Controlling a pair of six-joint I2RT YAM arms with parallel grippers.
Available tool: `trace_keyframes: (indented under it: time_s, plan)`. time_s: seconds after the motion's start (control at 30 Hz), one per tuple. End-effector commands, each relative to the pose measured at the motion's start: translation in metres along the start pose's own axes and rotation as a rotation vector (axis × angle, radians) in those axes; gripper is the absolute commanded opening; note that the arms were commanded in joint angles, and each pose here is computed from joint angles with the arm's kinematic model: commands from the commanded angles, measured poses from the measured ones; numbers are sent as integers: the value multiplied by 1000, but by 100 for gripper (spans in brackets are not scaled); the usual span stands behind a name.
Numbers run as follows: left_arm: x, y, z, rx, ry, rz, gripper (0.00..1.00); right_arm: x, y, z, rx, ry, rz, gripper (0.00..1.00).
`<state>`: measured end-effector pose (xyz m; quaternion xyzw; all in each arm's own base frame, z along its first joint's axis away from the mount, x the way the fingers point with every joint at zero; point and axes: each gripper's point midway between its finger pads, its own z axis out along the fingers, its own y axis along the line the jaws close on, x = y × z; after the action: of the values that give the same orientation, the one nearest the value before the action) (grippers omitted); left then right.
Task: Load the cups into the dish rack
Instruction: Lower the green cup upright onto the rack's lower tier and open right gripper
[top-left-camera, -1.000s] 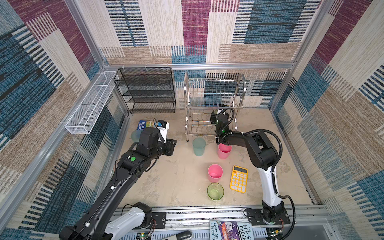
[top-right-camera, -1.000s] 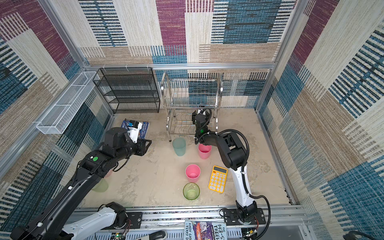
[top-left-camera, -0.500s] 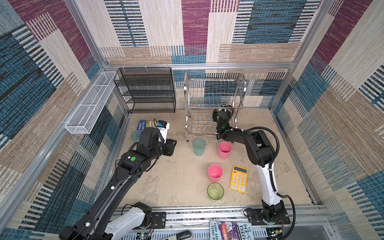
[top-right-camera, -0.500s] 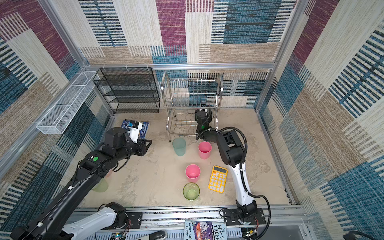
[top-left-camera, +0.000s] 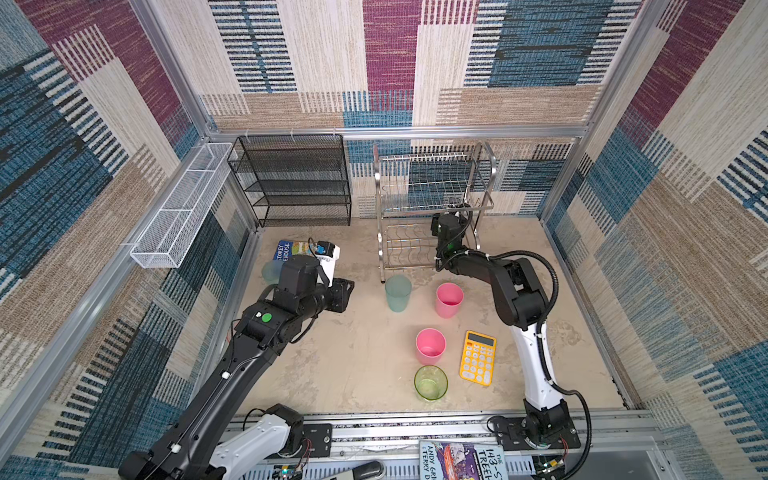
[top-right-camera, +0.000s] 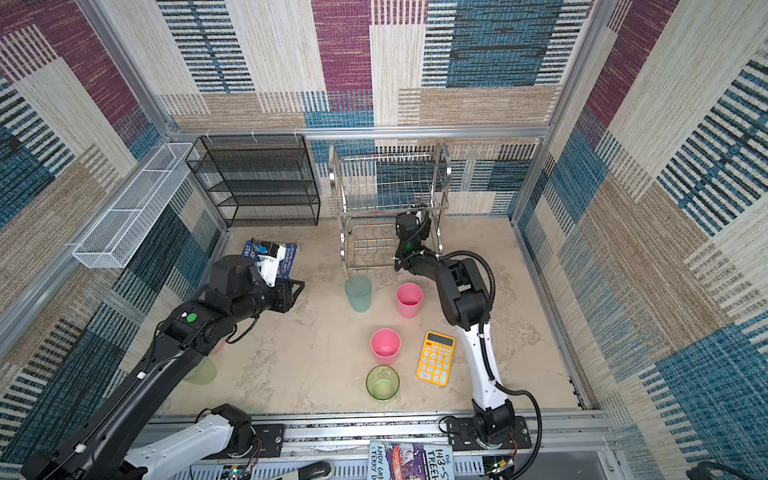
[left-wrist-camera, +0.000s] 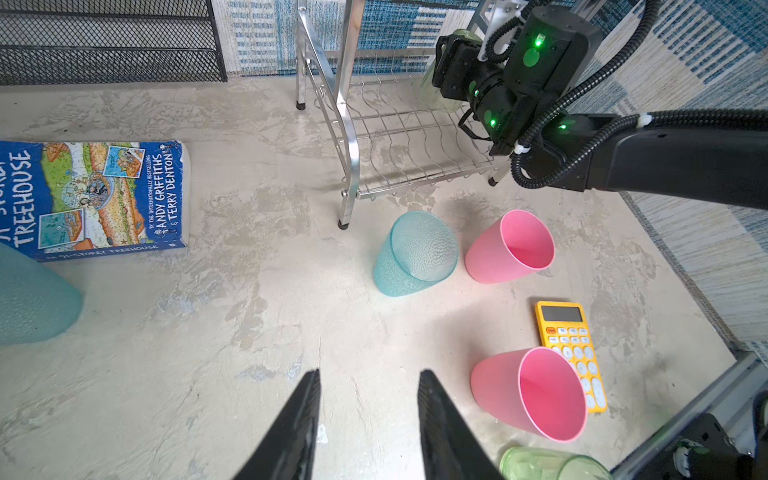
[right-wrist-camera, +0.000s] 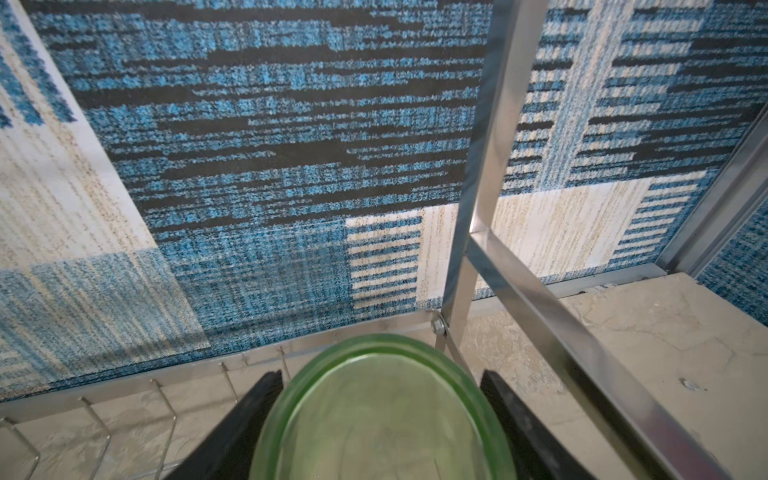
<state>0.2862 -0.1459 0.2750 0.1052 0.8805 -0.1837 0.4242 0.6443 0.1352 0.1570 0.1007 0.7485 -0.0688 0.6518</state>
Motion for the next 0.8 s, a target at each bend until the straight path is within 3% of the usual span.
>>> trace_keyframes:
  time_s: [0.0, 0.77]
  plan:
    - [-5, 0, 1, 2, -21, 17, 42, -3, -1, 4, 19, -5, 21, 65]
    - [-3, -1, 3, 5, -11, 18, 47, 12, 2, 5, -23, 52, -29, 96]
